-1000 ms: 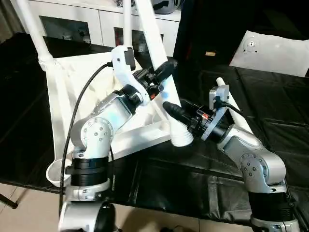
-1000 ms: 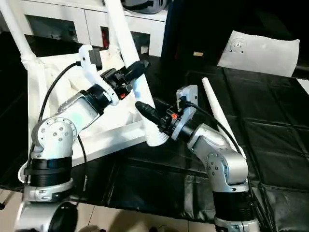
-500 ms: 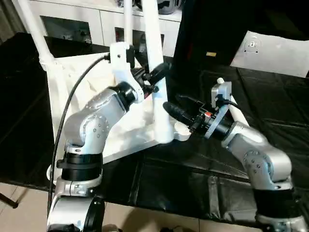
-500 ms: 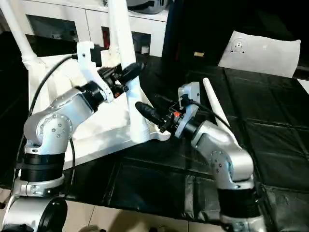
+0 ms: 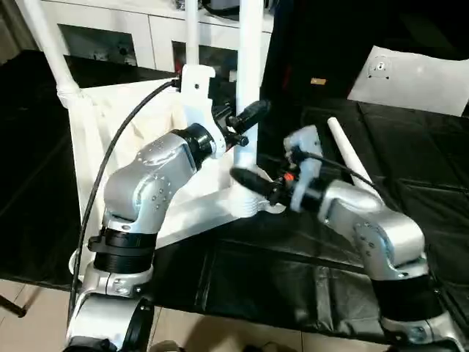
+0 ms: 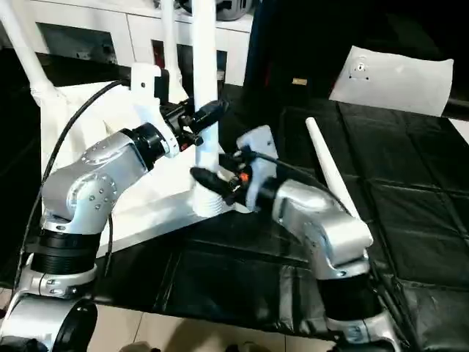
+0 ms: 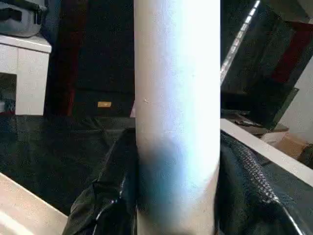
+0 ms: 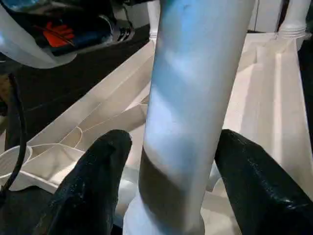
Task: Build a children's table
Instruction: Pick table leg
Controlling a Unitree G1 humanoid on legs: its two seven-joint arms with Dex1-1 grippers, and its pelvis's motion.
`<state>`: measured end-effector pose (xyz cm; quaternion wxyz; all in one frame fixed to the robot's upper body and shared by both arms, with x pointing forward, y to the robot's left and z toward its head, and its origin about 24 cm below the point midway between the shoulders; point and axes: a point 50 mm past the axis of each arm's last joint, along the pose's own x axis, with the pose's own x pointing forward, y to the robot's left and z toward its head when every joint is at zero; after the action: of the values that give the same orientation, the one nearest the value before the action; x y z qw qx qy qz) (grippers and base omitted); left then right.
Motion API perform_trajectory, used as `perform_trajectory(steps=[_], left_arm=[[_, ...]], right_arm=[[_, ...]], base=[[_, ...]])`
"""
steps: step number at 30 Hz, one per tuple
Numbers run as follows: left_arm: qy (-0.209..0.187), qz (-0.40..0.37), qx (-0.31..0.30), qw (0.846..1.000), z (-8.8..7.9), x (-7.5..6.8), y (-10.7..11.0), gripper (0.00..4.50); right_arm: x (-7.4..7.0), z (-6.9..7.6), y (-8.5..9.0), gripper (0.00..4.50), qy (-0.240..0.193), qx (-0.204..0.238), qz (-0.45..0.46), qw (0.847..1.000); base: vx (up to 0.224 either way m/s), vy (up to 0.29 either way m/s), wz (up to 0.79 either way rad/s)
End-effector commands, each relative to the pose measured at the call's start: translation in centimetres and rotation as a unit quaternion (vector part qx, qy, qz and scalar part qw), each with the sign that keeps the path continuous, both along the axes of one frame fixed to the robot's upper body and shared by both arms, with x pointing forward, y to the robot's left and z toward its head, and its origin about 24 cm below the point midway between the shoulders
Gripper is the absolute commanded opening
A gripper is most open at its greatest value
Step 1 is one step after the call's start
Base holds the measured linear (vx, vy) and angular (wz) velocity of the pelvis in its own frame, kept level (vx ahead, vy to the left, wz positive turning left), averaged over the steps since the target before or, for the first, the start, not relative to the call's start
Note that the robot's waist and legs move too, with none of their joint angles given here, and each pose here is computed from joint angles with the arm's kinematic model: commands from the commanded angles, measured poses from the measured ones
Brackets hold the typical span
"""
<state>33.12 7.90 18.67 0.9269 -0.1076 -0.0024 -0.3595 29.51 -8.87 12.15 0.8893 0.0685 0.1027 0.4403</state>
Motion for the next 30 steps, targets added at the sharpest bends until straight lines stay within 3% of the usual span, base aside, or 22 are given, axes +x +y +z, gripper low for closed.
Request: perform_trajectory(steps=[1,9,19,22,30], left_arm=[[-0.023,-0.012,0.007,1.0,0.9,0.0,-0.6,1.86],[-0.029,-0.014,0.009,0.999,1.1,-0.1,-0.7,1.86],[-0.03,-0.028,-0.001,0.999,1.5,-0.4,-1.0,1.86],[-0.033,-0.043,0.003,0.999,1.5,-0.6,-1.2,1.86],[-0.043,-0.083,0.008,0.996,1.6,-1.4,-2.0,1.86]], right_arm=[[0.2,-0.1,0.1,2.66,0.011,-0.008,-0.008,1.0],[0.2,-0.4,0.6,1.96,0.034,0.02,-0.009,0.999],[0.2,-0.7,0.6,1.85,0.065,0.04,-0.012,0.997],[0.2,-0.8,0.5,2.58,0.073,0.038,-0.014,0.996],[0.4,-1.3,0.4,2.81,0.089,0.021,-0.029,0.995]], base=[[0.0,0.0,0.0],[0.0,0.0,0.0],[0.0,0.0,0.0],[0.0,0.0,0.0],[0.0,0.0,0.0]])
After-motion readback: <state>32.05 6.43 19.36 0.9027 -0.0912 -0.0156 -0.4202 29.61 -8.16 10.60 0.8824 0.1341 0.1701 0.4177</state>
